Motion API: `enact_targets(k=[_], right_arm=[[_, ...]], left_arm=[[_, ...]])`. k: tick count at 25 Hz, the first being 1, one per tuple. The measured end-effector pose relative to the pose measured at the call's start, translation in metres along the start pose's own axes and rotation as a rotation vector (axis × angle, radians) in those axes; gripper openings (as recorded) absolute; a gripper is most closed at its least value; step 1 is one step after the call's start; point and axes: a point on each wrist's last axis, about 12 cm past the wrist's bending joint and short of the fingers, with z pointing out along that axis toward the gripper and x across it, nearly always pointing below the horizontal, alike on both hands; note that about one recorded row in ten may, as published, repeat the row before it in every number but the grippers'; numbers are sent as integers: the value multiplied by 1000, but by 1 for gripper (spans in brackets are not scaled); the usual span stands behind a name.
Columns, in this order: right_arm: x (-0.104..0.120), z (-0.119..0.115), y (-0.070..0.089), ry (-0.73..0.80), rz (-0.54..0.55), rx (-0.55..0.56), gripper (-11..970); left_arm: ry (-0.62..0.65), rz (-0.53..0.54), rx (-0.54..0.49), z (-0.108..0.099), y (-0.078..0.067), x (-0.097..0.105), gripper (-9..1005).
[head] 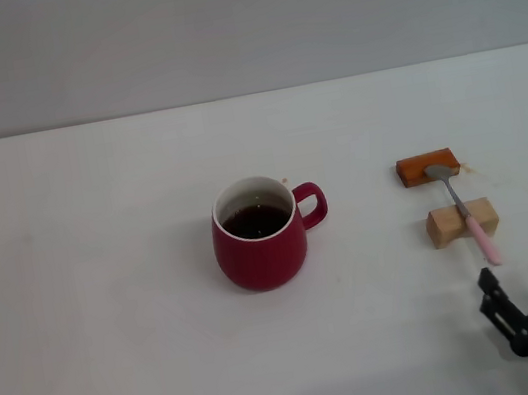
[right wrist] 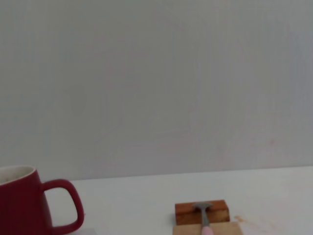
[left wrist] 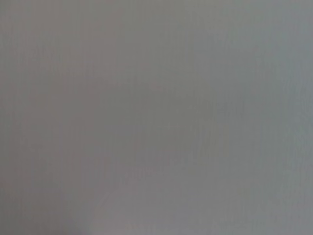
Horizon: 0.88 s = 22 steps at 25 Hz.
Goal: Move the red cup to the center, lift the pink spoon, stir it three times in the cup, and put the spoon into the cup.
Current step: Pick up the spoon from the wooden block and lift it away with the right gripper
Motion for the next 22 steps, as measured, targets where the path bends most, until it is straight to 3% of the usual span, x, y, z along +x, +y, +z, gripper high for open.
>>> enact_targets(k=[22], right_arm=[[-5, 28, -7, 24, -32, -46, 776]], left_arm=[[-11, -3, 10, 3, -5, -3, 844]])
